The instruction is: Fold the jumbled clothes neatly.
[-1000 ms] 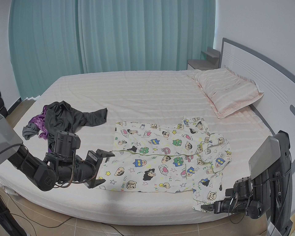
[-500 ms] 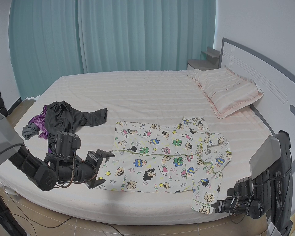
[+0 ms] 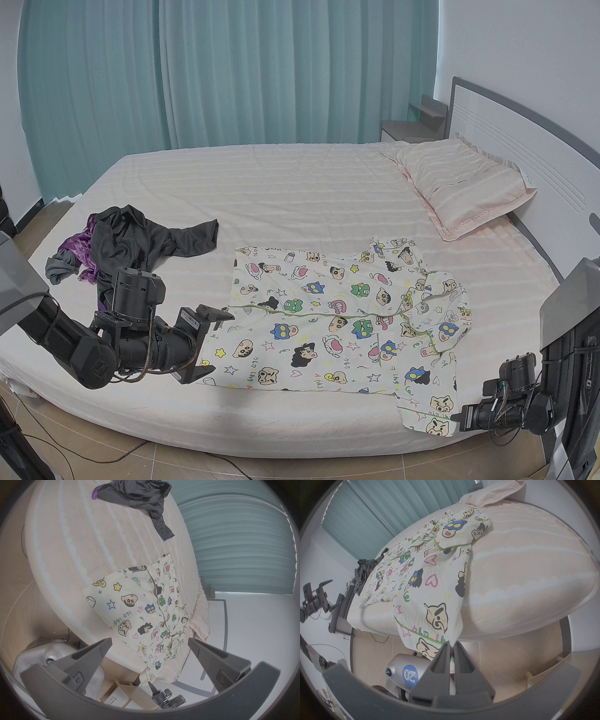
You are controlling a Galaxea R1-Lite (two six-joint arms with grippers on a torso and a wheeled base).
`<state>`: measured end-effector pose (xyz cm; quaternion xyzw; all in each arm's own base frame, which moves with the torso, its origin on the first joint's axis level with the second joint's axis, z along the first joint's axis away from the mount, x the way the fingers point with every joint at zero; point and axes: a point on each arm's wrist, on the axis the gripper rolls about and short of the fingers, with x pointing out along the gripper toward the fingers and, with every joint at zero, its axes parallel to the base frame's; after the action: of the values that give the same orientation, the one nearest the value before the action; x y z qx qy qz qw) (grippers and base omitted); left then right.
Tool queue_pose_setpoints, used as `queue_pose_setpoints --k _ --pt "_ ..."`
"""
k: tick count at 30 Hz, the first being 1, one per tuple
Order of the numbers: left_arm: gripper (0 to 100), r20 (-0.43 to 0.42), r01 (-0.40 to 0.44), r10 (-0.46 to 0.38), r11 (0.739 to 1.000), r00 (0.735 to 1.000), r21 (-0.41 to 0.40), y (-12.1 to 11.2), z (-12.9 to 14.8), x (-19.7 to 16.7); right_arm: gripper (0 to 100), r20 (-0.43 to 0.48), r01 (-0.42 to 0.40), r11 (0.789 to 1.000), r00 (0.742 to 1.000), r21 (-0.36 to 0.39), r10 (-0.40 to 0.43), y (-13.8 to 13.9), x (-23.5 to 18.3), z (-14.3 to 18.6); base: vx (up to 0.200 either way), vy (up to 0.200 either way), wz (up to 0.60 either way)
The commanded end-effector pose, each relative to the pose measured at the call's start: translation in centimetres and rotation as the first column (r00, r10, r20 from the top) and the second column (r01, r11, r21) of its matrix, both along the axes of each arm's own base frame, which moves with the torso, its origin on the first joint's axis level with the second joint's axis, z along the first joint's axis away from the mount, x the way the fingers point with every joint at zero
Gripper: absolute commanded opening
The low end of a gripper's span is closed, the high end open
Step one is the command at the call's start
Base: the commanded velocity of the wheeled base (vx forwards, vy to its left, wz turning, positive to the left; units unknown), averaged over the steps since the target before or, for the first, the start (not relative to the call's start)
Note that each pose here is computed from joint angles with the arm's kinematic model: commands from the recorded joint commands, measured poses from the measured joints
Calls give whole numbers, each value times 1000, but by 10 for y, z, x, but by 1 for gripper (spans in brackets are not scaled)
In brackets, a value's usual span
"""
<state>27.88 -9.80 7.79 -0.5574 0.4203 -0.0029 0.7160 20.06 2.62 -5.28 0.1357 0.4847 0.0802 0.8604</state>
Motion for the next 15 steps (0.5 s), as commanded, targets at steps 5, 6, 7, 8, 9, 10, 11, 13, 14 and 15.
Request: queue_pose_setpoints --k 5,6,7,8,9,10,11,13,14,15 --pt "100 -2 2 -2 1000 1000 2 0 -1 0 0 18 -7 1000 1000 -26 7 -8 -3 7 0 0 0" --pt "100 -2 2 -2 1000 1000 2 0 -1 0 0 20 -10 999 1000 -33 11 -10 -3 7 0 0 0" --pt "100 -4 2 -2 1000 1000 2 0 -1 0 0 21 -10 999 1000 -34 11 -10 -3 7 0 0 0" --pt "100 -5 3 -3 1000 1000 4 0 -2 0 100 21 -16 999 1000 -48 17 -13 -4 7 0 0 0" --pt "100 -5 3 -3 1000 1000 4 0 -2 0 100 20 -18 998 1000 -55 19 -14 -4 7 0 0 0" --pt "100 -6 3 -3 1000 1000 4 0 -2 0 100 19 -20 998 1000 -56 21 -14 -4 7 0 0 0" --pt "100 -8 4 -4 1000 1000 6 -1 -3 1 100 21 -23 998 1000 -51 24 -14 -4 7 0 0 0" --pt "100 -13 4 -4 1000 1000 8 -1 -5 1 100 39 -25 999 999 -45 26 -13 -3 9 0 0 0" --pt "100 -14 3 -3 1000 1000 8 0 -5 2 100 47 -24 999 999 -43 26 -13 -2 10 0 0 0" --pt "100 -14 2 -1 1000 1000 9 -1 -6 2 100 77 -13 999 997 -33 15 -12 0 14 0 0 0"
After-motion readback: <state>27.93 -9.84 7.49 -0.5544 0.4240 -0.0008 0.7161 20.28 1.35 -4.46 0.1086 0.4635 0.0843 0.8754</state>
